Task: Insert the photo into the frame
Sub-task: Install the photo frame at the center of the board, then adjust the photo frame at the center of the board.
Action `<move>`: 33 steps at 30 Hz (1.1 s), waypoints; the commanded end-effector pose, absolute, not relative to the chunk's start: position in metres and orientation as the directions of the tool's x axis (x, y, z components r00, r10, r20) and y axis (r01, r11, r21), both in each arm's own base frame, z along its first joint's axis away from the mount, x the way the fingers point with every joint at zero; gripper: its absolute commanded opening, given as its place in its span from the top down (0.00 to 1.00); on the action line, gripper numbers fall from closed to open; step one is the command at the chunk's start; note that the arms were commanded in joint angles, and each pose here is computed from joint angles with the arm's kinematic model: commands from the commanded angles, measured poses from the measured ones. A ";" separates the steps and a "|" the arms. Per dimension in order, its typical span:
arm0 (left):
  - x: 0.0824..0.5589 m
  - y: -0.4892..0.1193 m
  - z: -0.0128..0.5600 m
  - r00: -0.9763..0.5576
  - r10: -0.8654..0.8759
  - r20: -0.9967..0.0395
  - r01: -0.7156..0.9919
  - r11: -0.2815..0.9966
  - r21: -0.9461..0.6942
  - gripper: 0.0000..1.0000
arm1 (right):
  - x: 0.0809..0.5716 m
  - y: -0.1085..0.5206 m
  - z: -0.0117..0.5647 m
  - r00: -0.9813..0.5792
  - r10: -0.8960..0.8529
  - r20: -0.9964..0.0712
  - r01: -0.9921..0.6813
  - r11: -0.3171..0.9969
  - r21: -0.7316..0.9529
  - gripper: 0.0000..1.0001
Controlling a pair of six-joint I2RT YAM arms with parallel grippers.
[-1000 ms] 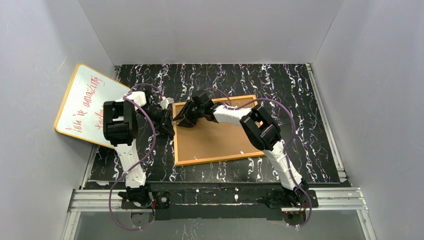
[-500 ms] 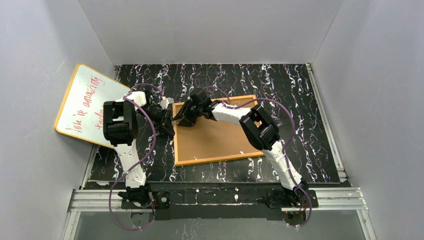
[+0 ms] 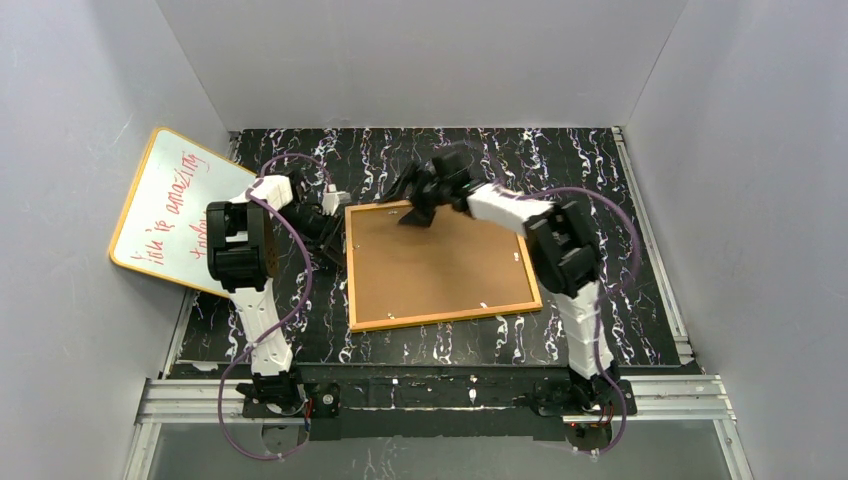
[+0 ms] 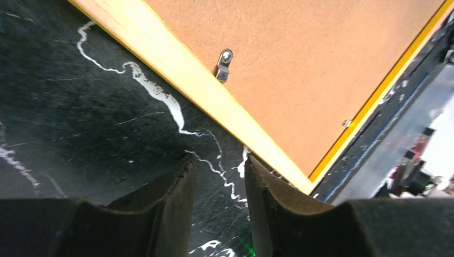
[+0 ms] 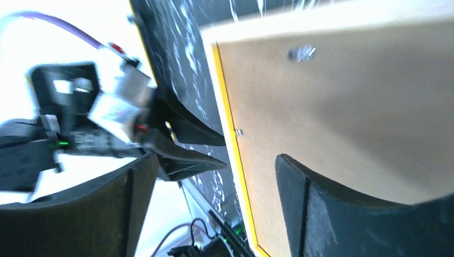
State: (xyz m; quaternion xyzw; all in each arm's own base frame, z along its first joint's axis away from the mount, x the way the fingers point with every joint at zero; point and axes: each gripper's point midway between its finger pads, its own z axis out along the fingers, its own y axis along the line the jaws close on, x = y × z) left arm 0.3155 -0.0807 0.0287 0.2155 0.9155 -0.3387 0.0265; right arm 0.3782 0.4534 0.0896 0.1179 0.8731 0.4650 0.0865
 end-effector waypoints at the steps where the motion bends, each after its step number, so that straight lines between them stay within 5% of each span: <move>1: 0.311 -0.057 0.036 -0.807 0.542 -0.233 0.577 0.642 -0.506 0.62 | 0.422 0.363 0.185 -0.880 0.368 -0.300 -0.051 0.555 0.830 0.05; 9: 0.276 -0.056 0.025 -0.740 0.628 -0.240 0.656 0.594 -0.466 0.62 | 0.439 0.176 0.147 -0.694 0.608 -0.386 0.263 0.713 0.650 0.01; 13: 0.256 -0.068 0.022 -0.676 0.696 -0.243 0.716 0.541 -0.442 0.62 | 0.430 0.135 0.120 -0.646 0.658 -0.387 0.358 0.708 0.609 0.01; 19: 0.238 -0.081 0.012 -0.621 0.748 -0.235 0.765 0.513 -0.388 0.68 | 0.428 0.129 0.086 -0.697 0.619 -0.363 0.379 0.747 0.546 0.01; 33: 0.223 -0.132 0.001 -0.541 0.807 -0.237 0.816 0.436 -0.380 0.66 | 0.459 0.178 0.061 -0.772 0.597 -0.218 0.348 0.685 0.640 0.05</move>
